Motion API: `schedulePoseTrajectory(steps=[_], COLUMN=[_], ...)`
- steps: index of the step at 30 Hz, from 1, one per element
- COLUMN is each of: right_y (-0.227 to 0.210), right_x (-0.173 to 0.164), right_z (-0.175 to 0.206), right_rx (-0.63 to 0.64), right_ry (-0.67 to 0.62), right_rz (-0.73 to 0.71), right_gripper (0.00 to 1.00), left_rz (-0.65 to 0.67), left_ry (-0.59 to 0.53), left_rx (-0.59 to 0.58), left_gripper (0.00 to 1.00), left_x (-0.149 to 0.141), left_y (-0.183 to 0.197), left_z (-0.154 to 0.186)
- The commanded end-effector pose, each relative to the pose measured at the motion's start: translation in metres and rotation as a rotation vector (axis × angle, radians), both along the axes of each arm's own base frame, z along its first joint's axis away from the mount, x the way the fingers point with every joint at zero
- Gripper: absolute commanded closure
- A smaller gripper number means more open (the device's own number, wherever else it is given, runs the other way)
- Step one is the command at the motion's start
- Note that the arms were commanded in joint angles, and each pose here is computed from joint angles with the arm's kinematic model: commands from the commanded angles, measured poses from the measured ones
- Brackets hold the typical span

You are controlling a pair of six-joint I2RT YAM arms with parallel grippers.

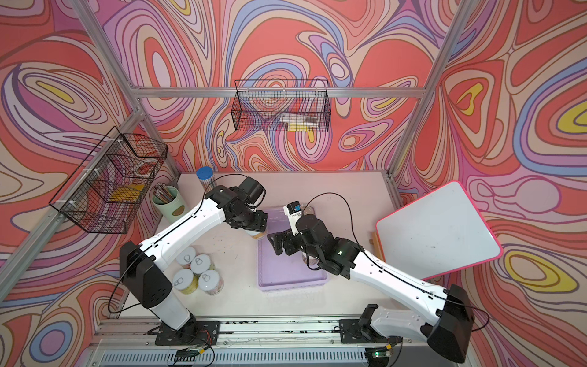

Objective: Put the canned food in the basket
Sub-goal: Place the canned food in the basket.

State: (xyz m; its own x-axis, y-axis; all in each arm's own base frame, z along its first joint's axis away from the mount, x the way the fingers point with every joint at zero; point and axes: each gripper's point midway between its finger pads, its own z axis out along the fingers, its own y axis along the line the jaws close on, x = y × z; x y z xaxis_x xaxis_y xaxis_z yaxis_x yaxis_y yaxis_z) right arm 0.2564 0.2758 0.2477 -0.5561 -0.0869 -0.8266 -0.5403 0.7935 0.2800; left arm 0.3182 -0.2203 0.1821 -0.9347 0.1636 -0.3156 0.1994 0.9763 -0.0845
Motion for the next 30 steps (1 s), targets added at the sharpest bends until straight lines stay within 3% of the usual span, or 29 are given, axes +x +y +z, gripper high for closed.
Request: schedulePoseTrajectory(steps=[1,19,30], right_y=[-0.021,-0.062,-0.079], right_x=[0.000,0.003,0.028], right_z=[-0.006,-0.008,-0.008], right_rx=[-0.014,-0.031,-0.005], right_ry=[0.022,0.019,0.025], right_rz=[-0.045,-0.140,-0.173], right_gripper=[0.02,0.02,0.02], left_rz=[-0.032,-0.011,0.051], left_ry=[-0.046,-0.079,-0.124], left_rx=[-0.013,-0.027,-0.047], left_gripper=[0.31,0.34,0.35], left_x=[0.012,0.056,0.084], left_y=[-0.016,-0.060,-0.071], left_z=[0.008,-0.026,-0.042])
